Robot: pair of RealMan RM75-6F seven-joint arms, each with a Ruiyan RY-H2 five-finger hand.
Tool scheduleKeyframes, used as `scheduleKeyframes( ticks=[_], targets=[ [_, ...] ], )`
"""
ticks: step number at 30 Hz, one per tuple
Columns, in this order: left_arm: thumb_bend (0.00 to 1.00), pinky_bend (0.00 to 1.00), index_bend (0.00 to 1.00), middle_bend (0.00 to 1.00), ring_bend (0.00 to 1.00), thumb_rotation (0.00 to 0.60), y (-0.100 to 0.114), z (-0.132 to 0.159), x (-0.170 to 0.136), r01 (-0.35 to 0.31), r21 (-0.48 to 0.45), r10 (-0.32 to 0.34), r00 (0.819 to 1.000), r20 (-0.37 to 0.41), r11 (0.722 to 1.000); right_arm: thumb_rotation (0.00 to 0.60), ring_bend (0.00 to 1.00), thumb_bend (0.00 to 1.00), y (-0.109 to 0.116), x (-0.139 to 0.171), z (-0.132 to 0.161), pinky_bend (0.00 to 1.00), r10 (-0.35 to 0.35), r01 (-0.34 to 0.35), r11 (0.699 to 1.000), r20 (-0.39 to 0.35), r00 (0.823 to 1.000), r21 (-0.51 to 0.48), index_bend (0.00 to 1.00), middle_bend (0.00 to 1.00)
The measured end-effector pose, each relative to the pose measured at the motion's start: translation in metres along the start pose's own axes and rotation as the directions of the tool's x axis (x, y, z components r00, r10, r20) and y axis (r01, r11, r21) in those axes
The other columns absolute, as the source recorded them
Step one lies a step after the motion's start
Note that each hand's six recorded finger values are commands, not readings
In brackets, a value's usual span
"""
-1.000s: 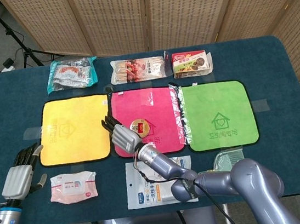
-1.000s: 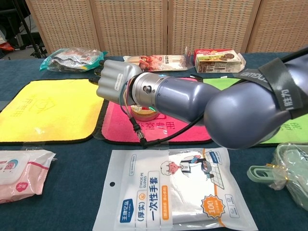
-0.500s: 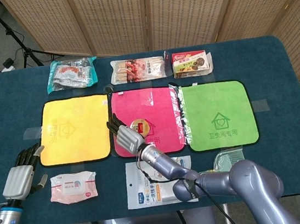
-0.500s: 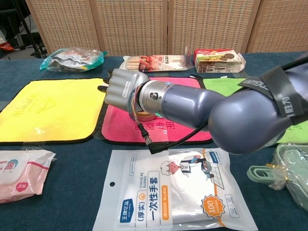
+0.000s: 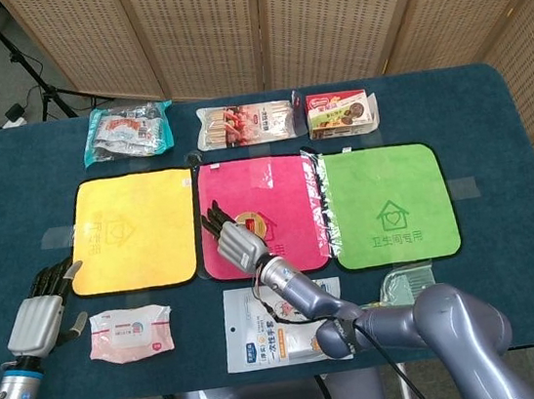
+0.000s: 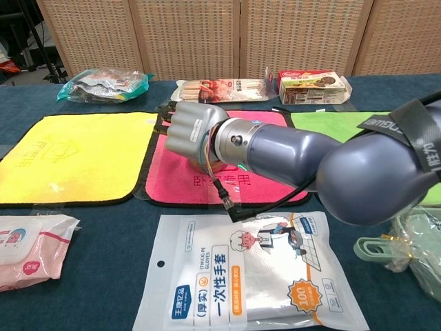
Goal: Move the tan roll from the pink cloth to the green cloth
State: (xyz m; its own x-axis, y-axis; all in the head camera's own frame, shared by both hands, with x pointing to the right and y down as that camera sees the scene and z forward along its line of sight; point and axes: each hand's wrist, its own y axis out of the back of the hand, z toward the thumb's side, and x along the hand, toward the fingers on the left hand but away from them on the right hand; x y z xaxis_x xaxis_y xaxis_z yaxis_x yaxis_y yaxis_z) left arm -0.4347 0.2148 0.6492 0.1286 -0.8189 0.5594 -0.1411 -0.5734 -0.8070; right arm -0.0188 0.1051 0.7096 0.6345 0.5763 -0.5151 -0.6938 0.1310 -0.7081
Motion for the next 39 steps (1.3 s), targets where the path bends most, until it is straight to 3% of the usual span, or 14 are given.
scheduleKeyframes(
  ticks=[29, 39],
  targets=[
    [0.38, 0.00, 0.08, 0.00, 0.00, 0.600, 0.000, 0.002, -0.001, 0.004, -0.006, -0.004, 1.000, 0.003, 1.000, 0.600, 0.00, 0.85, -0.026, 0.016, -0.008, 0.05, 0.068, -0.069, 0.997, 0.016, 0.998, 0.017, 0.23, 0.00],
    [0.38, 0.00, 0.08, 0.00, 0.00, 0.600, -0.001, 0.003, -0.001, 0.007, -0.004, -0.007, 1.000, 0.009, 1.000, 0.600, 0.00, 0.85, -0.023, 0.019, -0.002, 0.05, 0.074, -0.074, 0.997, 0.012, 0.997, 0.007, 0.23, 0.00]
  ],
)
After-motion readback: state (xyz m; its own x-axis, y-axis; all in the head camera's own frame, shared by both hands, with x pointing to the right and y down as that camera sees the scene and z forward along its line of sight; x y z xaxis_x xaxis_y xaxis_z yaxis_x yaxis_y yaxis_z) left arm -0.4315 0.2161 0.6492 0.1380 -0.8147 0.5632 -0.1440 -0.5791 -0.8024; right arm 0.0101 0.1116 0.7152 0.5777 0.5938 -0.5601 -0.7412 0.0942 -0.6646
